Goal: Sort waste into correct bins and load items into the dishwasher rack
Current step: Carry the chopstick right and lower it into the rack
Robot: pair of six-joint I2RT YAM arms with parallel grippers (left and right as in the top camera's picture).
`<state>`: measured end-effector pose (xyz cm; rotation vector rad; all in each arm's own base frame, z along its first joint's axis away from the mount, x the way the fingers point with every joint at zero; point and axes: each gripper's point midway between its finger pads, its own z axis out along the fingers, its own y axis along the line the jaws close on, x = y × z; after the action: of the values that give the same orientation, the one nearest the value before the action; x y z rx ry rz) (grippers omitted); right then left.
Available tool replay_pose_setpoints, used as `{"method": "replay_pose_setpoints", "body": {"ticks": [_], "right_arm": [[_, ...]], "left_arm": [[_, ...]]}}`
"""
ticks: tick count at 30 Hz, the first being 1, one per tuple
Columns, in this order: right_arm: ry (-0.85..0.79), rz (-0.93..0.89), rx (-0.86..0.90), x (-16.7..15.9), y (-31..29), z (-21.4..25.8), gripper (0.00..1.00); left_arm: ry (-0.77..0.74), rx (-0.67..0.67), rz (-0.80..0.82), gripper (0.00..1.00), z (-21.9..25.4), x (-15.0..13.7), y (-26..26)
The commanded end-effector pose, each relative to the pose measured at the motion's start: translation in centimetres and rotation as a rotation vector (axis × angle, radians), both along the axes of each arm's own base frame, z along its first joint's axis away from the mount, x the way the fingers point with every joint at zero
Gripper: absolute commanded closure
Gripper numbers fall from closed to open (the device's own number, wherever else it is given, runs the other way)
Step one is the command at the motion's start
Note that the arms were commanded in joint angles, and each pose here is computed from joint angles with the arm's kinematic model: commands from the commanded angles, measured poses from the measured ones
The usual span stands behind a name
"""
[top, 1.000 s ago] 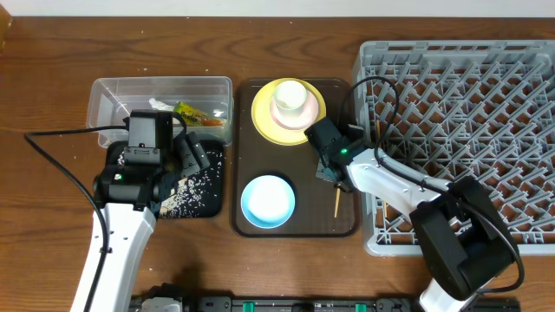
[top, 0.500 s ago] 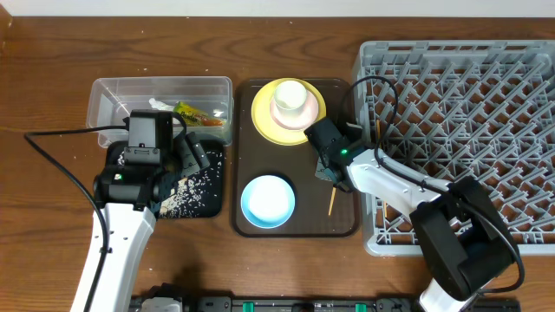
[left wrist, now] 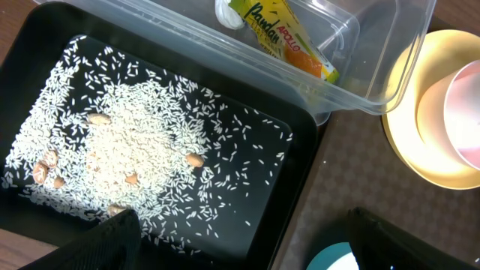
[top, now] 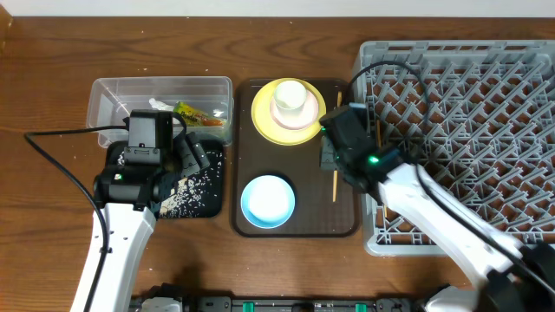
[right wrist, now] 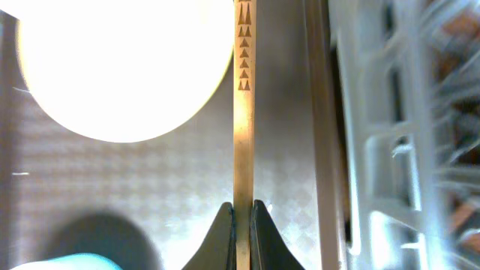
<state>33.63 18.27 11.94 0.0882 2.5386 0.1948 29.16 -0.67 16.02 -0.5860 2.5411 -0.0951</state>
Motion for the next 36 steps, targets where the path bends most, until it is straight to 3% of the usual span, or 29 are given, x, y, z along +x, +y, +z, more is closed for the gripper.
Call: {"method": "replay_pose_setpoints", "body": {"ticks": [1,15,36], "right_arm": [[-0.095,0.058,-0.061,0.5,-1.2,3.0,0.99],[0.013,-0.015,-0.176,0.2,-8.7,2.1,0.99],[0.137,-0.014,-0.224,-0.5,-9.4,-1.5,0.99]], "left_arm": [[0.010,0.020,-0.004,0.10,-0.3,-0.1,0.4],[0.009,0.020,-0.004,0.10,-0.3,-0.1,0.4],[0.010,0.020,-0.004,0.10,-0.3,-0.1,0.3]]}}
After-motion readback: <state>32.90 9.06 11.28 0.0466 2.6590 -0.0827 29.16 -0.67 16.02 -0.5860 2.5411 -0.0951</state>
